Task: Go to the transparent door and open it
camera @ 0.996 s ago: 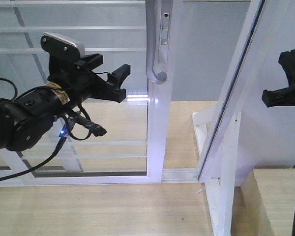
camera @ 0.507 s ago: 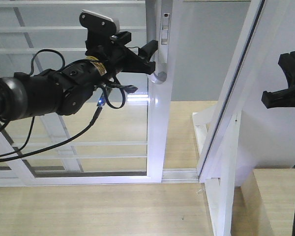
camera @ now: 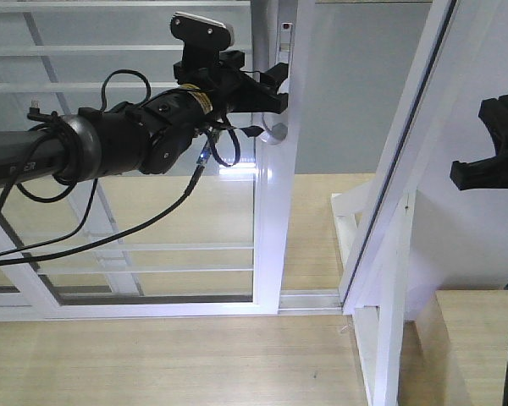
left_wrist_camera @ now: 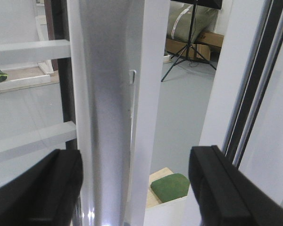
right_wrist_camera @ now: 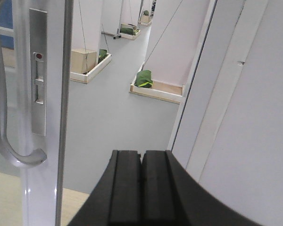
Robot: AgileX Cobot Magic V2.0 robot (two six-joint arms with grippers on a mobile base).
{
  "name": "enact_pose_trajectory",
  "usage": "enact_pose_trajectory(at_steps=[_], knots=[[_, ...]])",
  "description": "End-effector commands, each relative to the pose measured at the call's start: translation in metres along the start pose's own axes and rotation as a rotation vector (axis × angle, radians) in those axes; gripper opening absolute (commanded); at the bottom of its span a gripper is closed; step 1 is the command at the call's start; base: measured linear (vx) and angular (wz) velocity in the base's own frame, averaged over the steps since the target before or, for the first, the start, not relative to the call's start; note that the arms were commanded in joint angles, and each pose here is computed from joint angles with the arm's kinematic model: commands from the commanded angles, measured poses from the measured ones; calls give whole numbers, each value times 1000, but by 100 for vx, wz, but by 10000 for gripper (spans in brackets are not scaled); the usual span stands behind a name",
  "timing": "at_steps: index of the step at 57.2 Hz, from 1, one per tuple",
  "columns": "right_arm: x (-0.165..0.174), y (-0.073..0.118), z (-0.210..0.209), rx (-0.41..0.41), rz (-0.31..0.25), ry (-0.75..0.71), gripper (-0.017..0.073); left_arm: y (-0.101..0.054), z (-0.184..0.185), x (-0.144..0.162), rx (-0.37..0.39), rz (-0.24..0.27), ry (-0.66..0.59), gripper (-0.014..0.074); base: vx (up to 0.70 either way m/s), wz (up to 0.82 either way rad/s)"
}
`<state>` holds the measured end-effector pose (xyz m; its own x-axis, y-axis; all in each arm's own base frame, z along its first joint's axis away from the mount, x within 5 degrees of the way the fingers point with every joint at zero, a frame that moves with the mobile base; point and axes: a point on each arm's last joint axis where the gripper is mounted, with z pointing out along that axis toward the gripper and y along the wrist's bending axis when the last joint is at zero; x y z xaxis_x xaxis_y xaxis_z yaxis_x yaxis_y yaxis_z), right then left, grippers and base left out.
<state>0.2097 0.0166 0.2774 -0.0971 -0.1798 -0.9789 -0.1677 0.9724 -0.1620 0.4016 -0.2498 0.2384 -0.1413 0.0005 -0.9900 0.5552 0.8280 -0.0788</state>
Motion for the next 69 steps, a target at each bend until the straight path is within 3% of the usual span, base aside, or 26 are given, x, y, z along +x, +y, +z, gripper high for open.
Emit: enact_pose_trajectory(at_steps=[1,11,28,69], knots=[[-18,-3,-2,6,-7,-113,-6,-3,-5,-42,8,-22,-157,569,0,0],[-17,-3,-2,7,-7,-105,-6,-2,4,-41,4,-20,-153,569,0,0],[-16,-3,-2,10,-7,-90,-6,16,11,-49,-36,-28,-168,569,0,0],[-16,-3,-2,10,-7,-89,-6,13,26,-51,-26,-28,-166,569,0,0]])
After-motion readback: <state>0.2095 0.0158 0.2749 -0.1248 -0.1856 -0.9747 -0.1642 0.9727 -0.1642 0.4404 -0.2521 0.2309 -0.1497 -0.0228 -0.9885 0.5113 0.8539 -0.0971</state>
